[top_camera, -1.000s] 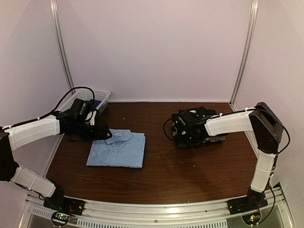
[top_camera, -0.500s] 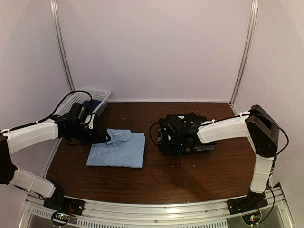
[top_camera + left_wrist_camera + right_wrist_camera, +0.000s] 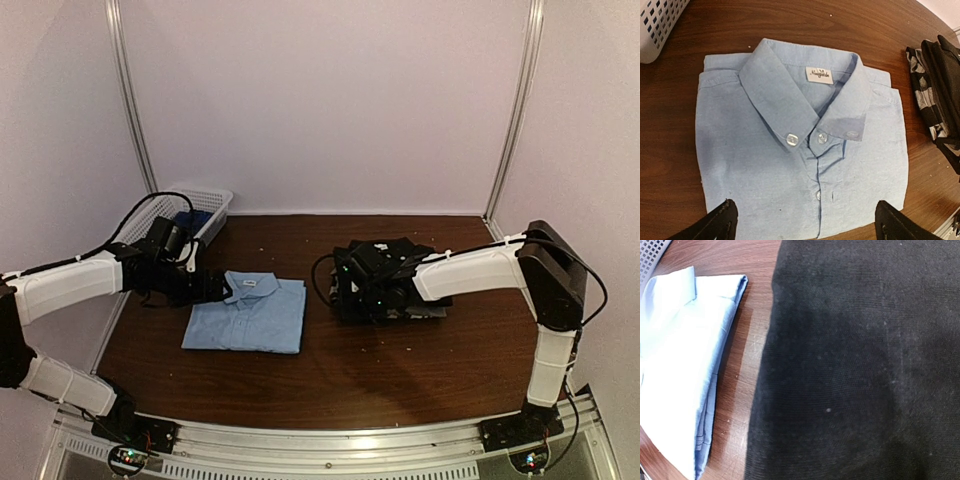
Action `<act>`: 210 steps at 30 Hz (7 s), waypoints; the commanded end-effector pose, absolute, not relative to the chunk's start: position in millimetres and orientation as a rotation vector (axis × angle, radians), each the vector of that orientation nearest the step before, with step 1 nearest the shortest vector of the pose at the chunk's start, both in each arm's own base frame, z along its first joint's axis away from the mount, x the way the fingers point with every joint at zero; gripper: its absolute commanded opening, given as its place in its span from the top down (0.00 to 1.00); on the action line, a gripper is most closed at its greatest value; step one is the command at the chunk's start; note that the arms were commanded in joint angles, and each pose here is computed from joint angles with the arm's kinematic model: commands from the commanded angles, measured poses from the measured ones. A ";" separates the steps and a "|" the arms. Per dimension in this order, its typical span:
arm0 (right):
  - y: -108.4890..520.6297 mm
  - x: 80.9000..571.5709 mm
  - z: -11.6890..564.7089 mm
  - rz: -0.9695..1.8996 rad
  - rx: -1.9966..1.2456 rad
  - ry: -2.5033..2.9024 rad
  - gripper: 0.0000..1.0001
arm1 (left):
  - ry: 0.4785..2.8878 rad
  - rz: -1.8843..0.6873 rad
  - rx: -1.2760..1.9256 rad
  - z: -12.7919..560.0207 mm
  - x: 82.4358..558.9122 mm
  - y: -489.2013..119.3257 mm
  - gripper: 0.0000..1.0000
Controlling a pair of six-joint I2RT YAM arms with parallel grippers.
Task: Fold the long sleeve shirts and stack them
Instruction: Move the square-folded shirt to the center of the board, then pick up the square-folded shirt from the center of the board, then place the square-folded shirt on the square-folded shirt, then move the square-folded shirt to the corner of the board.
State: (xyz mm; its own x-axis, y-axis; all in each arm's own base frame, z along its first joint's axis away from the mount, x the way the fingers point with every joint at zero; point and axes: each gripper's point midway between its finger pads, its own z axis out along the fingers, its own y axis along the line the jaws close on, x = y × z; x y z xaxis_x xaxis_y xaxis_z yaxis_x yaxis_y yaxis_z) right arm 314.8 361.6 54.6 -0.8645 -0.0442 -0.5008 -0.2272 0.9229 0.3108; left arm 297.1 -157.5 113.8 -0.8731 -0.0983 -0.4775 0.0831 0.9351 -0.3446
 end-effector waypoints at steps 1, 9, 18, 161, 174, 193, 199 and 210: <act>394.9 313.0 84.8 0.658 -0.217 2.510 1.00 | 2.550 -0.503 -0.023 118.6 304.7 -161.3 0.03; 416.7 306.4 81.2 0.704 -0.258 2.520 1.00 | 2.552 -0.505 -0.031 118.5 306.1 -161.9 0.03; 422.9 302.7 95.5 0.743 -0.280 2.493 0.69 | 2.545 -0.491 -0.037 119.1 305.2 -158.9 0.03; 183.8 409.2 208.3 0.365 -0.092 2.367 1.00 | 2.402 -1.120 0.251 217.2 372.9 -430.7 1.00; 164.8 410.3 187.7 0.340 -0.052 2.398 1.00 | 2.444 -1.086 0.246 190.2 380.6 -435.4 1.00; 126.2 392.2 136.2 0.208 0.041 2.491 0.56 | 2.592 -0.770 0.132 97.6 407.5 -374.0 0.64; 124.8 383.4 158.9 0.221 0.050 2.445 0.46 | 2.568 -0.744 0.131 109.5 403.7 -364.8 0.61; 181.8 374.6 197.3 0.310 -0.058 2.369 0.00 | 2.449 -0.665 0.120 159.3 396.0 -335.0 0.27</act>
